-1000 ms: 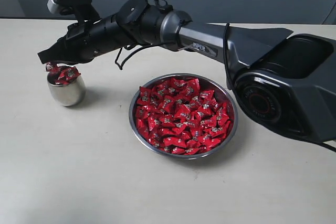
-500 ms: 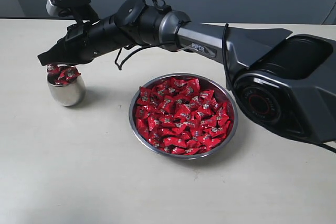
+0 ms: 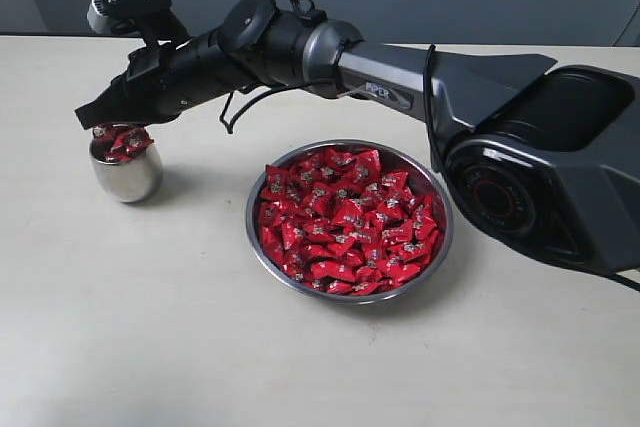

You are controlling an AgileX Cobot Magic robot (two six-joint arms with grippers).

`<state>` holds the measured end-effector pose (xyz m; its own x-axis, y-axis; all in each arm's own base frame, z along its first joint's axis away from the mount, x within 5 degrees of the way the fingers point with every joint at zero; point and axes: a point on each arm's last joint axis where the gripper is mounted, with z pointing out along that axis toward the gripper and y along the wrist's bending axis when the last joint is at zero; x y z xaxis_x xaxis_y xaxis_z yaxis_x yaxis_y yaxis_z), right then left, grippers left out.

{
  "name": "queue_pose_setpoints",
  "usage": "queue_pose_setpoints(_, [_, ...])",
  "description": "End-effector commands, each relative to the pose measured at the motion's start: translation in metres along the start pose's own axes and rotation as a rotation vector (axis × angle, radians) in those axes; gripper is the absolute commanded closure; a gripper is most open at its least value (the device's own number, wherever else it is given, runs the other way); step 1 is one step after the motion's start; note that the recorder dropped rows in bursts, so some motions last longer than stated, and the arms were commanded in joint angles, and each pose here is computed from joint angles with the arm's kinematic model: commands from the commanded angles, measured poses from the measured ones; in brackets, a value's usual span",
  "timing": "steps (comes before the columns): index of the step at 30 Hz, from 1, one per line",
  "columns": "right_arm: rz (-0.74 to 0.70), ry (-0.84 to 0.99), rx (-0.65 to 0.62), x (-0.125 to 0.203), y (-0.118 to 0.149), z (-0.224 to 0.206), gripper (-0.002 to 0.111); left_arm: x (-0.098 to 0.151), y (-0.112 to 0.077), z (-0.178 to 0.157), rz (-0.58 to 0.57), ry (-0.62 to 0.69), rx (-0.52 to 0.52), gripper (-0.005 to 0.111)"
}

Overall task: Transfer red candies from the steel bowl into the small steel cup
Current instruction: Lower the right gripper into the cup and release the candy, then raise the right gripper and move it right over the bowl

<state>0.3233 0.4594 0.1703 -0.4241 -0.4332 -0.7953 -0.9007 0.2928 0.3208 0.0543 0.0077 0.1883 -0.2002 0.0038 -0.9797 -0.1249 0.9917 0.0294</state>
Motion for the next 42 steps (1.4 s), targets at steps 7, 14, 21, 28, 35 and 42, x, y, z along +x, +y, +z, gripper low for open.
queue_pose_setpoints(7, [-0.015, 0.004, 0.0, -0.001, 0.0, -0.001, 0.099, 0.001, 0.0, 0.0, -0.003, -0.002, 0.0, 0.106])
queue_pose_setpoints(14, [-0.024, 0.013, 0.008, 0.0, -0.001, -0.001, 0.068, 0.001, 0.0, 0.0, -0.003, -0.002, 0.0, 0.106])
queue_pose_setpoints(21, [-0.01, 0.011, 0.01, 0.0, -0.001, -0.001, 0.069, 0.001, 0.0, 0.0, -0.003, -0.002, 0.0, 0.106])
queue_pose_setpoints(28, [-0.01, 0.011, 0.01, 0.0, -0.001, -0.001, 0.069, 0.001, 0.0, 0.0, -0.003, -0.002, 0.0, 0.106])
queue_pose_setpoints(35, [0.013, 0.007, 0.021, -0.006, 0.0, -0.006, 0.088, 0.001, 0.0, 0.0, -0.003, -0.002, 0.0, 0.106])
queue_pose_setpoints(42, [-0.06, 0.002, 0.04, -0.022, 0.008, -0.022, 0.109, 0.001, 0.0, 0.0, -0.003, -0.002, 0.0, 0.106])
